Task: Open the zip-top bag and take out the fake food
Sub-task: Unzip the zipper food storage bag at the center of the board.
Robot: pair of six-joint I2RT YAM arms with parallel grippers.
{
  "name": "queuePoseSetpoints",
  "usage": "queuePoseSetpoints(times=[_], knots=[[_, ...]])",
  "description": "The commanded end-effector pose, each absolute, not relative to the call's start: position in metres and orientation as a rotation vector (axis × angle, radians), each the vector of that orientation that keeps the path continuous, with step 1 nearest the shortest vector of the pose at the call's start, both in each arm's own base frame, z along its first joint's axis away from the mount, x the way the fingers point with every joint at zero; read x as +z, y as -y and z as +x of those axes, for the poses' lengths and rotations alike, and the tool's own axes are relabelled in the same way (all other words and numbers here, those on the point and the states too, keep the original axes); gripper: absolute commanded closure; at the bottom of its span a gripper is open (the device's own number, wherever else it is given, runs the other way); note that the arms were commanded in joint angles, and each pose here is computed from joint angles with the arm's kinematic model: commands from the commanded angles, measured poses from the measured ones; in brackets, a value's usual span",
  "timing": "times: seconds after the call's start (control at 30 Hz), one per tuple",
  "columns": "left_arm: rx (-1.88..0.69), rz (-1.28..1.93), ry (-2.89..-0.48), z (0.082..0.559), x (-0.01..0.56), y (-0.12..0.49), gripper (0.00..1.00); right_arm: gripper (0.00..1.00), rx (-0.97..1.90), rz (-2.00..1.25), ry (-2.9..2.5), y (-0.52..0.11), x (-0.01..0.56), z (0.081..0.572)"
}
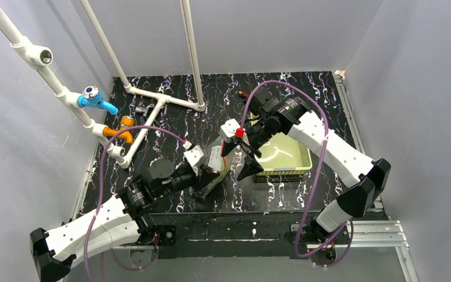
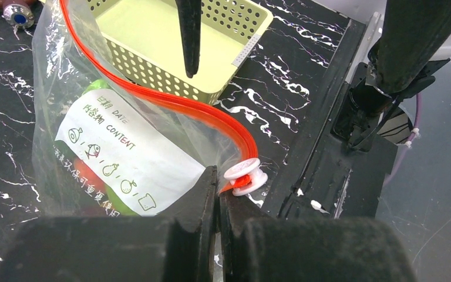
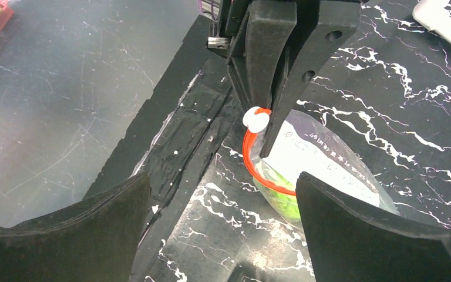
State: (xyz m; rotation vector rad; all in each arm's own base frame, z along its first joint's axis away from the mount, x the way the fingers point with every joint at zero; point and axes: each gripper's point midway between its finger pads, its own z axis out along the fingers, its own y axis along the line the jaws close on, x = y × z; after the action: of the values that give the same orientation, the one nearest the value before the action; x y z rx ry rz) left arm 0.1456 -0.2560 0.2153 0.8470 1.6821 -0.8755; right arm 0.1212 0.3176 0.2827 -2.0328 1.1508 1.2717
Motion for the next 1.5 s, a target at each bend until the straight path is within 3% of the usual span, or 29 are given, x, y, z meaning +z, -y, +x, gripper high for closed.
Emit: queuePoseSetpoints(times=[0.0,0.77,0.97,1.1,1.33,1.47], knots=[[-0.926,0.818,-1.612,0.145,0.245,0.261,1.0,0.02,1.234,-2.041,-1.113,-0.317,0.295,0.119],[-1.002,0.821,-1.609,0.146,0.25,0.271,1.0,0.02,1.15,-2.091,-1.113,-0.328,0.293,0.123],[-1.025,0.811,-1.614,0.144,0.249,0.271,1.0,0.06,1.152,-2.098,-1.117,-0.333,0.29,0.12],[-1.021,0.782,-1.608,0.146,0.252,0.269,1.0,0.15,1.174,-2.067,-1.164,-0.341,0.287,0.121],[-1.007,0.727,-1.603,0.151,0.255,0.265,1.0,0.42,1.208,-1.982,-1.244,-0.356,0.288,0.125],[-0.998,0.704,-1.597,0.153,0.258,0.263,1.0,0.51,1.196,-1.978,-1.278,-0.361,0.28,0.125]])
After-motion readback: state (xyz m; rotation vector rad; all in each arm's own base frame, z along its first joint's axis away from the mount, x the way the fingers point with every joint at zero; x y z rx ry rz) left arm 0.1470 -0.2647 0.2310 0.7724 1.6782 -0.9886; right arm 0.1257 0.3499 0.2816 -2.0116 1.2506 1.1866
